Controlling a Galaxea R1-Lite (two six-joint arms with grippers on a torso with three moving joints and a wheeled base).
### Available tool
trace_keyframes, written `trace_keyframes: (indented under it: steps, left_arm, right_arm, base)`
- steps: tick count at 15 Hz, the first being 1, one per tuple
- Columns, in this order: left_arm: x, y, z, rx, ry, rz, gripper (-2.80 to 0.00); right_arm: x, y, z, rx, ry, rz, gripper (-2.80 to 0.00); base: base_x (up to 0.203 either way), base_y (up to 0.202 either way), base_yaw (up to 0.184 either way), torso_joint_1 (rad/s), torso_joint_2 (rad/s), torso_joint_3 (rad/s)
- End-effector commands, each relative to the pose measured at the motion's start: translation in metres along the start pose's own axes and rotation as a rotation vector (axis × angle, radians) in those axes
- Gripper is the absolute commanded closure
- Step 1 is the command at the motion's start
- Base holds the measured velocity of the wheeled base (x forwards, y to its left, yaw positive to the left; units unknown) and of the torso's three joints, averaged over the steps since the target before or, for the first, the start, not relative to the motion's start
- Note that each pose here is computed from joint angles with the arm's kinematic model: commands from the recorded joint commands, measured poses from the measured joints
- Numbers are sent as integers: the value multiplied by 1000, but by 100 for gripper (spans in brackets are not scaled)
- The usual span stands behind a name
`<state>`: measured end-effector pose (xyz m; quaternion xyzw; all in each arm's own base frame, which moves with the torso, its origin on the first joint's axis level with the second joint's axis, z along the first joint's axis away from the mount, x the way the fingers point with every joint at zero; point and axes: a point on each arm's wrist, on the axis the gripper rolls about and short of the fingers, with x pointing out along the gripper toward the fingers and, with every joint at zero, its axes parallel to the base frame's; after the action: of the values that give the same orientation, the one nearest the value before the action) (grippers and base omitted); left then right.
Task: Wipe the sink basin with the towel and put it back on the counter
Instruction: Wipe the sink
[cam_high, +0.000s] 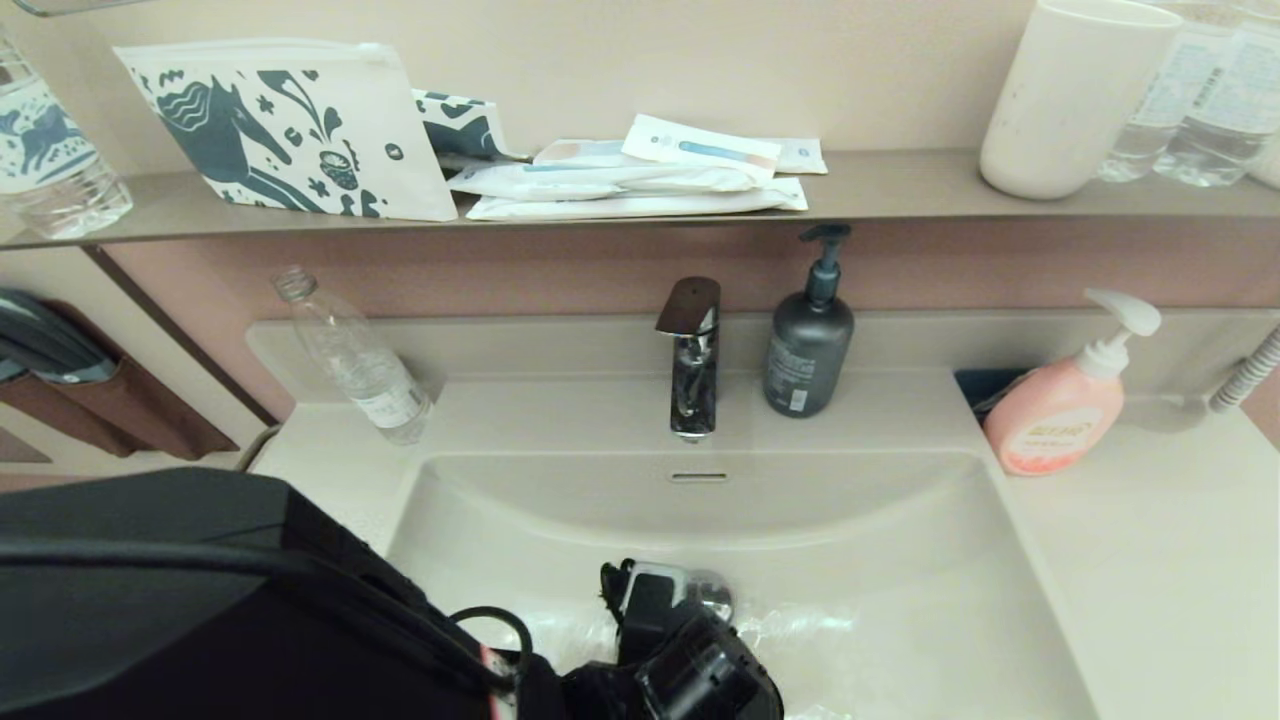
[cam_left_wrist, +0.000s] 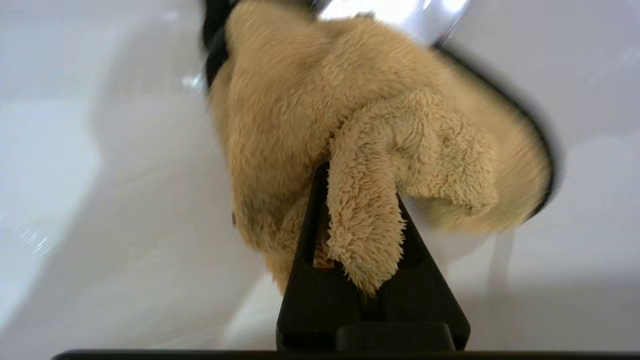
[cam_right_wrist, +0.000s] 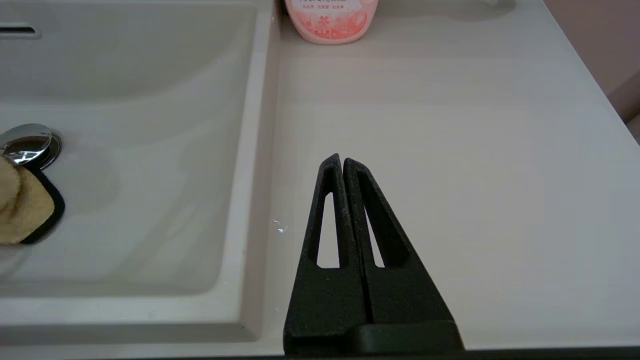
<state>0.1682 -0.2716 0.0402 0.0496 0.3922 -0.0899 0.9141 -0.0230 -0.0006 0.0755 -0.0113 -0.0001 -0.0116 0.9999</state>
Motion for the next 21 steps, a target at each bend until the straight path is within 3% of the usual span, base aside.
trace_keyframes:
  steps: [1, 7, 9, 14, 18, 21]
  left_arm:
    - [11, -23, 10, -27, -6, 17, 0]
    - [19, -87, 9, -95, 54, 28, 0]
    - [23, -87, -3, -81, 88, 43, 0]
    - [39, -34, -27, -40, 204, 179, 0]
    - [32, 23, -22, 21, 292, 245, 0]
    - [21, 65, -16, 89, 312, 263, 0]
  right_arm:
    - [0, 0, 0, 0, 2, 0, 0]
    - [0, 0, 0, -1, 2, 0, 0]
    - [0, 0, 0, 0, 1, 0, 0]
    - [0, 0, 0, 0, 0, 0, 0]
    - [0, 0, 0, -1, 2, 0, 0]
    - [0, 0, 0, 0, 2, 0, 0]
  base:
    - [0, 0, 0, 0, 0, 0]
    - [0, 0, 0, 0, 0, 0]
    - [0, 0, 0, 0, 0, 0]
    - [0, 0, 0, 0, 0, 0]
    - [0, 0, 0, 0, 0, 0]
    - [0, 0, 0, 0, 0, 0]
